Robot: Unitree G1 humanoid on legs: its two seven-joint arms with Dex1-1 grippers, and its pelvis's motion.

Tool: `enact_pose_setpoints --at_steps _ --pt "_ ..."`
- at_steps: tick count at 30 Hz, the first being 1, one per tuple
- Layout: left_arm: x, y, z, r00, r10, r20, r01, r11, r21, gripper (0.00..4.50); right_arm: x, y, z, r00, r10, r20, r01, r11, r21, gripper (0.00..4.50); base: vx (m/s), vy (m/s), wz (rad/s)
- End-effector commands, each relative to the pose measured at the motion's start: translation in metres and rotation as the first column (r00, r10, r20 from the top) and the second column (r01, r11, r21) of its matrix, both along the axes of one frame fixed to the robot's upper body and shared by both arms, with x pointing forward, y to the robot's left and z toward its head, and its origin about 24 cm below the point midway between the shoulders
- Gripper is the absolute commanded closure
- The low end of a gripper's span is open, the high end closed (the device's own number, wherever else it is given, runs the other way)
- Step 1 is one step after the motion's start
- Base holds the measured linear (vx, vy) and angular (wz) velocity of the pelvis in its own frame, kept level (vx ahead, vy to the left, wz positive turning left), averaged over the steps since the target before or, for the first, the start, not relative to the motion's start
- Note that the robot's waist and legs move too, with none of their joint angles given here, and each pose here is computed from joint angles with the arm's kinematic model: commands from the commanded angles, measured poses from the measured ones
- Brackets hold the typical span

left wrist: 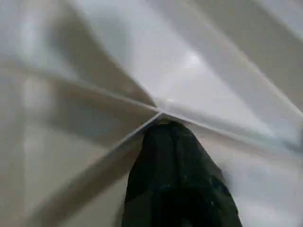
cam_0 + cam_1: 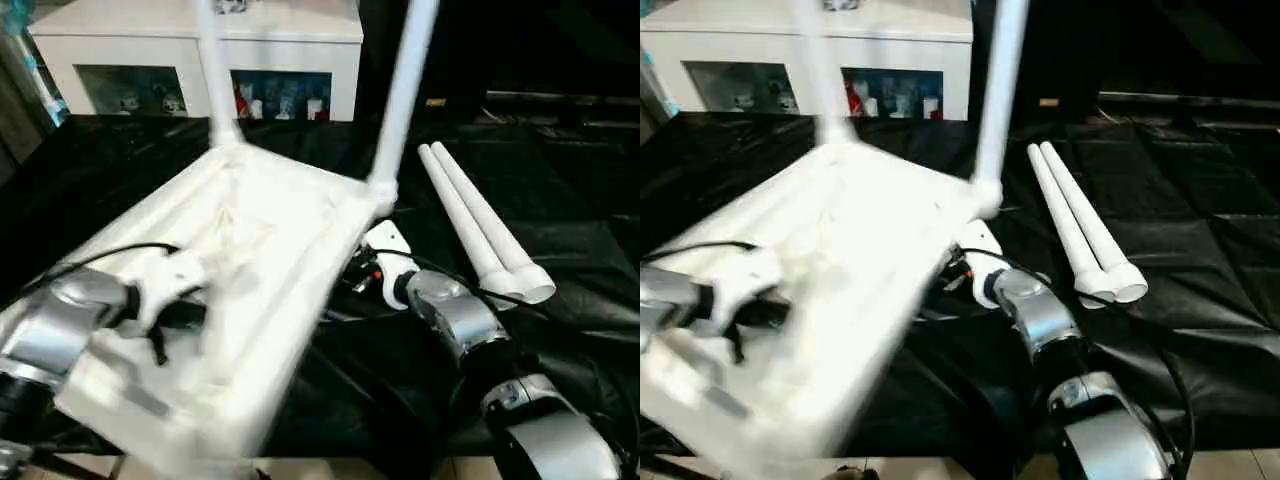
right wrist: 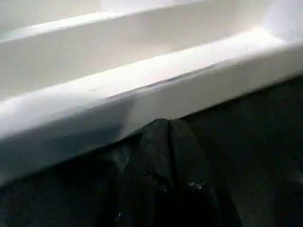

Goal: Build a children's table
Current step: Rotate table base

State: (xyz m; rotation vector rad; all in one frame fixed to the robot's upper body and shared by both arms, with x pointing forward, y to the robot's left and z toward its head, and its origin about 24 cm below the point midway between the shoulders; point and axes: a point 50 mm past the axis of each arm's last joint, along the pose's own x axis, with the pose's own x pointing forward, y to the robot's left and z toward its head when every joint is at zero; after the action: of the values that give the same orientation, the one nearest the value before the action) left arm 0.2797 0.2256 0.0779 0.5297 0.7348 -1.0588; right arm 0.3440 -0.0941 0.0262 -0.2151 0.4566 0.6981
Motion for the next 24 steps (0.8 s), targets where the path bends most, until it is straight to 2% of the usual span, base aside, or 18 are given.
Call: enact_pose_setpoints --at_steps 1,4,6,8,10,11,13,16,17,18,19,21,22,24 --pt "0.005 -0.034 0.014 0.988 -0.153 0.021 0.155 0.981 -0.113 4.5 0.003 0.011 0.008 0.998 0.051 0.037 -0.052 0.998 0.027 4.45 0.0 0.0 0.0" --pt "0.01 -0.05 0.016 0.979 -0.203 0.029 0.205 0.966 -0.158 4.5 0.003 0.01 0.008 0.998 0.047 0.04 -0.048 0.998 0.028 4.45 0.0 0.0 0.0" --pt "0.022 -0.061 0.015 0.977 -0.197 0.078 0.207 0.966 -0.153 4.5 0.004 0.009 0.01 0.998 0.043 0.048 -0.044 0.999 0.026 4.45 0.0 0.0 0.0" --pt "0.026 -0.063 0.015 0.977 -0.189 0.096 0.201 0.969 -0.145 4.5 0.005 0.009 0.01 0.998 0.042 0.052 -0.043 0.999 0.024 4.45 0.0 0.0 0.0" --pt "0.052 -0.064 0.013 0.972 -0.06 0.226 0.079 0.994 -0.079 4.5 0.007 0.005 0.013 0.997 0.025 0.071 -0.027 0.999 0.023 4.45 0.0 0.0 0.0" --pt "0.054 -0.064 0.013 0.97 -0.05 0.236 0.069 0.995 -0.075 4.5 0.007 0.005 0.013 0.997 0.023 0.073 -0.025 0.999 0.023 4.45 0.0 0.0 0.0" --pt "0.074 -0.059 0.016 0.943 0.061 0.328 -0.056 0.998 -0.025 4.5 0.009 -0.001 0.018 0.996 0.002 0.095 -0.004 1.0 0.028 4.45 0.0 0.0 0.0" --pt "0.08 -0.055 0.016 0.926 0.103 0.362 -0.111 0.994 0.0 4.5 0.01 -0.004 0.021 0.994 -0.008 0.108 0.005 1.0 0.029 4.45 0.0 0.0 0.0" --pt "0.089 -0.048 0.016 0.896 0.165 0.413 -0.2 0.979 0.042 4.5 0.011 -0.008 0.026 0.991 -0.024 0.13 0.02 0.999 0.036 4.45 0.0 0.0 0.0" --pt "0.089 -0.048 0.016 0.896 0.165 0.413 -0.2 0.979 0.042 4.5 0.011 -0.008 0.026 0.991 -0.024 0.13 0.02 0.999 0.036 4.45 0.0 0.0 0.0" --pt "0.097 -0.037 0.014 0.849 0.232 0.474 -0.306 0.948 0.086 4.5 0.013 -0.014 0.034 0.985 -0.057 0.163 0.05 0.998 0.047 4.45 0.0 0.0 0.0" --pt "0.099 -0.034 0.013 0.834 0.249 0.492 -0.336 0.937 0.097 4.5 0.014 -0.015 0.036 0.983 -0.067 0.173 0.059 0.997 0.05 4.45 0.0 0.0 0.0" --pt "0.104 -0.03 0.011 0.777 0.288 0.559 -0.404 0.91 0.093 4.5 0.016 -0.022 0.043 0.97 -0.119 0.211 0.109 0.992 0.06 4.45 0.0 0.0 0.0" --pt "0.107 -0.031 0.012 0.729 0.321 0.605 -0.441 0.896 0.056 4.5 0.02 -0.03 0.05 0.948 -0.2 0.247 0.186 0.979 0.079 4.45 0.0 0.0 0.0"
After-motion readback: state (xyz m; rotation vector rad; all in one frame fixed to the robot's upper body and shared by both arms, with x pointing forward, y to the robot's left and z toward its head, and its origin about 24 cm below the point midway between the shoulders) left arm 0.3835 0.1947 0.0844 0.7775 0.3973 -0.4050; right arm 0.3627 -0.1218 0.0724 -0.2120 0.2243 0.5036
